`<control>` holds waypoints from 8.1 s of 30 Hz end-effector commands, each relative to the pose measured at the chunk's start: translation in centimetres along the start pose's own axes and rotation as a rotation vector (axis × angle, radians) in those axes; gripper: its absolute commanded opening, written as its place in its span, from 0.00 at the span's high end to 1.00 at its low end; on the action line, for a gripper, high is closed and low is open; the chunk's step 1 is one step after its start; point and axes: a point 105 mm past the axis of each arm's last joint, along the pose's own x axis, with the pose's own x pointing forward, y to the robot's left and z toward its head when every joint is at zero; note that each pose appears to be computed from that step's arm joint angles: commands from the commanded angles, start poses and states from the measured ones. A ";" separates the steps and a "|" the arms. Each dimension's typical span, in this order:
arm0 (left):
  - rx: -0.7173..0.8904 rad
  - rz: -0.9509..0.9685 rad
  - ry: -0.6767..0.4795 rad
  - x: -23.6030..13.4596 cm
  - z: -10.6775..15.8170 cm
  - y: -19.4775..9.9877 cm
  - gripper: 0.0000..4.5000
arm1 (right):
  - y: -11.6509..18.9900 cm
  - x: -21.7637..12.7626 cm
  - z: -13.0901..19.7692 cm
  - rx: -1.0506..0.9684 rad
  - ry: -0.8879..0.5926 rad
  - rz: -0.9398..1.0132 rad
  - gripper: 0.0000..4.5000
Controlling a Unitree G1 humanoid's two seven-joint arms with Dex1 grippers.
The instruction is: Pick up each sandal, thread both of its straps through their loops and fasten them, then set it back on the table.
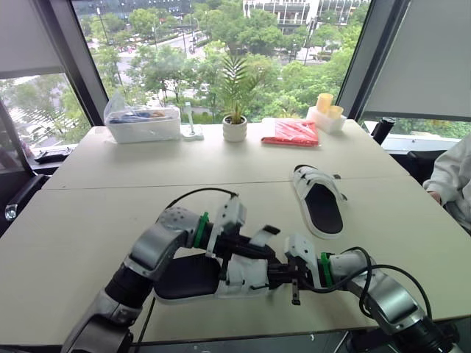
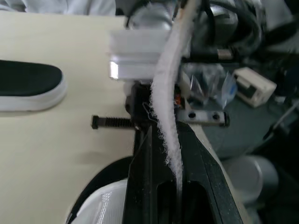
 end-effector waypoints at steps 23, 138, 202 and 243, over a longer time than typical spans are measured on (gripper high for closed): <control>0.350 -0.162 -0.070 -1.3 3.0 -3.0 0.01 | -0.3 0.1 -1.5 0.021 0.068 0.020 1.00; -0.024 0.260 0.014 -3.5 0.2 -1.2 0.87 | -1.0 1.3 0.2 -0.004 -0.018 -0.068 1.00; 0.073 -0.054 0.171 -5.5 -4.8 -8.7 0.32 | -1.1 1.8 -0.2 -0.017 0.003 -0.029 1.00; -0.829 0.174 -0.098 -4.0 -9.2 -8.4 0.35 | -0.4 1.3 -0.5 -0.001 0.015 -0.026 1.00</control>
